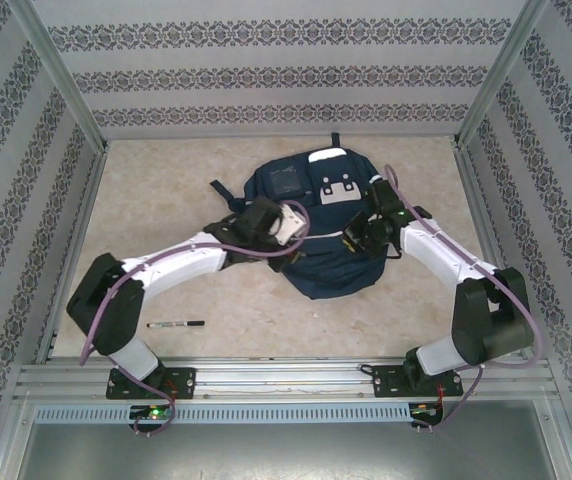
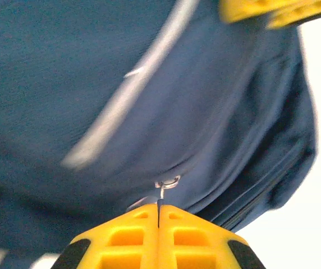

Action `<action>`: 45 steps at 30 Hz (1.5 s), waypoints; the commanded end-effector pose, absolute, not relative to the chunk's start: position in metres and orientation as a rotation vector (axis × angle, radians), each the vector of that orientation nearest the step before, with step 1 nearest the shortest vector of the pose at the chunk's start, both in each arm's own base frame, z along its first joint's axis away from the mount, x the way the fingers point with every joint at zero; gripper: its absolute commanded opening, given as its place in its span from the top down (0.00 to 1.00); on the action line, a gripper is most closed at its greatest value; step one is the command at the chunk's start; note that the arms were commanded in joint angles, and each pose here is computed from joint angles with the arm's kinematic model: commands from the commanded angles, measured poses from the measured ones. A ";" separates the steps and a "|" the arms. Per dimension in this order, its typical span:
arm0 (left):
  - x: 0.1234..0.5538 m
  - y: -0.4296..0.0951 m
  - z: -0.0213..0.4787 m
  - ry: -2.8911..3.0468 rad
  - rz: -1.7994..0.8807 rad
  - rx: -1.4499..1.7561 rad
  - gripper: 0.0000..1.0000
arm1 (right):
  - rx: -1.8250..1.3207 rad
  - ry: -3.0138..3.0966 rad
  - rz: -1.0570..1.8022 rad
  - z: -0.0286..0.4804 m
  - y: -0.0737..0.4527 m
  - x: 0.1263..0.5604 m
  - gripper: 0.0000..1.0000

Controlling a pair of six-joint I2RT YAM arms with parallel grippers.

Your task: Pack the student bag

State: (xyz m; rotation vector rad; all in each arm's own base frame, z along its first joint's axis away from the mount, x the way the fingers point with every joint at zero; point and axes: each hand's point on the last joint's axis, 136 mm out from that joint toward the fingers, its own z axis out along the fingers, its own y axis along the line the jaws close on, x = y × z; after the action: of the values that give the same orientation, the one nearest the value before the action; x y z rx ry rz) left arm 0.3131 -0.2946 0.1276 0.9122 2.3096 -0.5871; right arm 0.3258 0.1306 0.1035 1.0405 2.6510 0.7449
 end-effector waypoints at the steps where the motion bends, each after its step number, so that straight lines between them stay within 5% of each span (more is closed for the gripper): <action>1: 0.332 -0.233 0.115 2.368 -0.421 0.849 1.00 | 0.859 2.689 0.729 0.105 0.109 0.330 1.00; 7: 0.359 -0.220 0.098 2.353 -0.347 0.885 1.00 | 0.662 2.770 0.943 0.107 0.133 0.335 1.00; 11: 0.361 -0.250 0.105 2.331 -0.602 0.920 1.00 | 0.640 2.778 0.979 0.109 0.137 0.336 1.00; 13: 0.344 -0.276 0.118 2.204 -0.775 1.019 0.88 | 0.626 2.771 0.994 0.113 0.139 0.337 1.00; 15: 0.324 -0.291 0.124 2.043 -0.833 1.153 0.61 | 0.613 2.772 1.000 0.114 0.139 0.337 1.00; 17: 0.311 -0.296 0.126 1.912 -0.829 1.266 0.54 | 0.606 2.778 1.029 0.115 0.142 0.337 1.00; 26: 0.319 -0.296 0.108 1.726 -0.638 1.558 0.54 | 0.568 2.788 1.114 0.124 0.150 0.336 1.00; 45: 0.332 -0.313 0.067 1.725 -0.576 1.623 0.75 | 0.511 2.823 1.163 0.126 0.155 0.329 1.00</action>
State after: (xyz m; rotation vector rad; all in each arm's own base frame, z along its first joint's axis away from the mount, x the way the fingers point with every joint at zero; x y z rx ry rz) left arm 0.3371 -0.3042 0.0740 1.5808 1.7830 -0.5896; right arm 0.3362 0.1403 0.1150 0.5811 2.7988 1.0255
